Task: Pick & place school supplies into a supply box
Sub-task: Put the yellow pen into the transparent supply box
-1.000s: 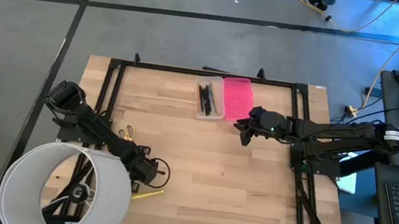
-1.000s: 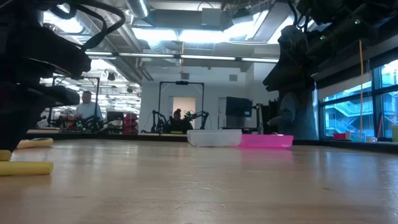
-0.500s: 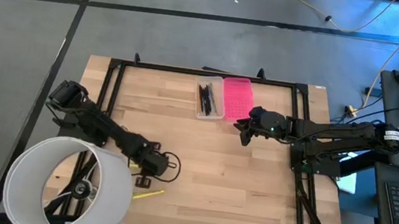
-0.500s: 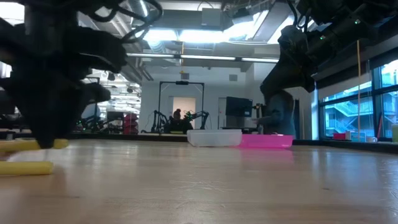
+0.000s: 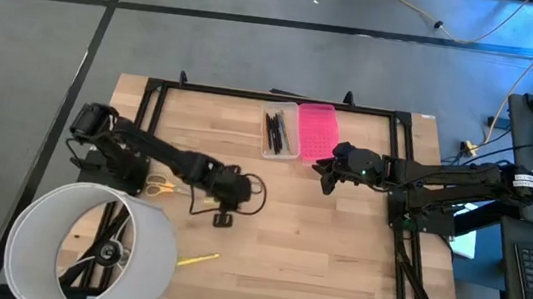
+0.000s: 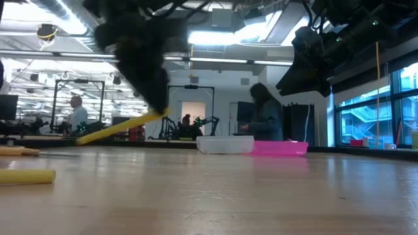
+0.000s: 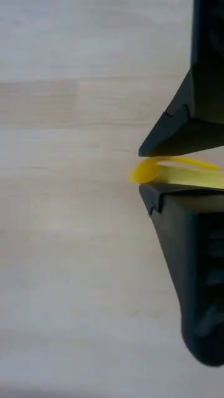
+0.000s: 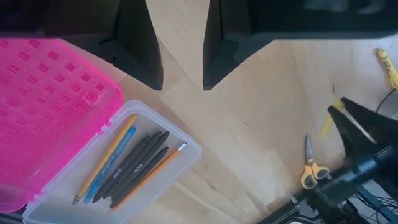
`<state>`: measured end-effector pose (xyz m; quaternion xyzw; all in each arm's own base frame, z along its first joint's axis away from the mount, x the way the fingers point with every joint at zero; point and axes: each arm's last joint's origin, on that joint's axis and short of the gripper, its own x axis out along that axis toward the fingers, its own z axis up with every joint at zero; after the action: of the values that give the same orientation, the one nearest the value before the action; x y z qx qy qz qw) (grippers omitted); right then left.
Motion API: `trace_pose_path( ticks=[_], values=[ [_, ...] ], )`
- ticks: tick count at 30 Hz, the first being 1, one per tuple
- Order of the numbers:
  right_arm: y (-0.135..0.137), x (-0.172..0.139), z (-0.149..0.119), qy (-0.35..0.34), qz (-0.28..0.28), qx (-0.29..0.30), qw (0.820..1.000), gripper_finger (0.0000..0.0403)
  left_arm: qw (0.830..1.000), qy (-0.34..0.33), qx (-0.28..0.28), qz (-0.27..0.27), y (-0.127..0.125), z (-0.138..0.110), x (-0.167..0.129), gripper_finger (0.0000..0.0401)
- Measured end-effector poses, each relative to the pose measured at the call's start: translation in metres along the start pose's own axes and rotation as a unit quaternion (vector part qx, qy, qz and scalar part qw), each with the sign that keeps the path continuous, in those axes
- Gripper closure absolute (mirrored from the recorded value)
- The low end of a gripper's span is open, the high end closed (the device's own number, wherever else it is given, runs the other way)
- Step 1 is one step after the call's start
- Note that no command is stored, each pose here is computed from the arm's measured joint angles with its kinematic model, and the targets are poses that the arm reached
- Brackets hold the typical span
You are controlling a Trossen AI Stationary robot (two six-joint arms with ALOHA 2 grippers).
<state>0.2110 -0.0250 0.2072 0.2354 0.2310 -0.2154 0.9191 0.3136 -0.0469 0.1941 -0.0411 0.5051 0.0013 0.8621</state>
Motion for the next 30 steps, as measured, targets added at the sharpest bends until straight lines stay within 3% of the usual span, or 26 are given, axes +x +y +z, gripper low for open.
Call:
trace_pose_path(
  ticks=[7,10,16,20,25,30],
  values=[
    [0.000,0.000,0.000,0.000,0.000,0.001,1.000,0.0284,0.993,-0.104,0.040,0.027,0.036,0.051,-0.027,0.0347],
    [0.000,0.000,0.000,0.000,0.000,0.003,1.000,0.0284,0.986,-0.136,0.084,0.050,0.053,0.068,-0.041,0.0347],
    [0.000,0.000,0.000,0.000,0.000,0.003,1.000,0.0284,0.955,-0.185,0.204,0.111,0.086,0.087,-0.057,0.0347],
    [0.000,0.000,0.000,-0.001,0.000,0.003,1.000,0.0284,0.931,-0.220,0.266,0.120,0.105,0.093,-0.063,0.0347],
    [-0.001,0.000,0.001,-0.010,-0.014,0.008,1.000,0.0284,0.911,-0.269,0.292,0.110,0.126,0.102,-0.051,0.0347],
    [-0.001,0.000,0.001,-0.013,-0.019,0.017,1.000,0.0284,0.897,-0.240,0.349,0.128,0.147,0.099,-0.022,0.0347]
  ],
)
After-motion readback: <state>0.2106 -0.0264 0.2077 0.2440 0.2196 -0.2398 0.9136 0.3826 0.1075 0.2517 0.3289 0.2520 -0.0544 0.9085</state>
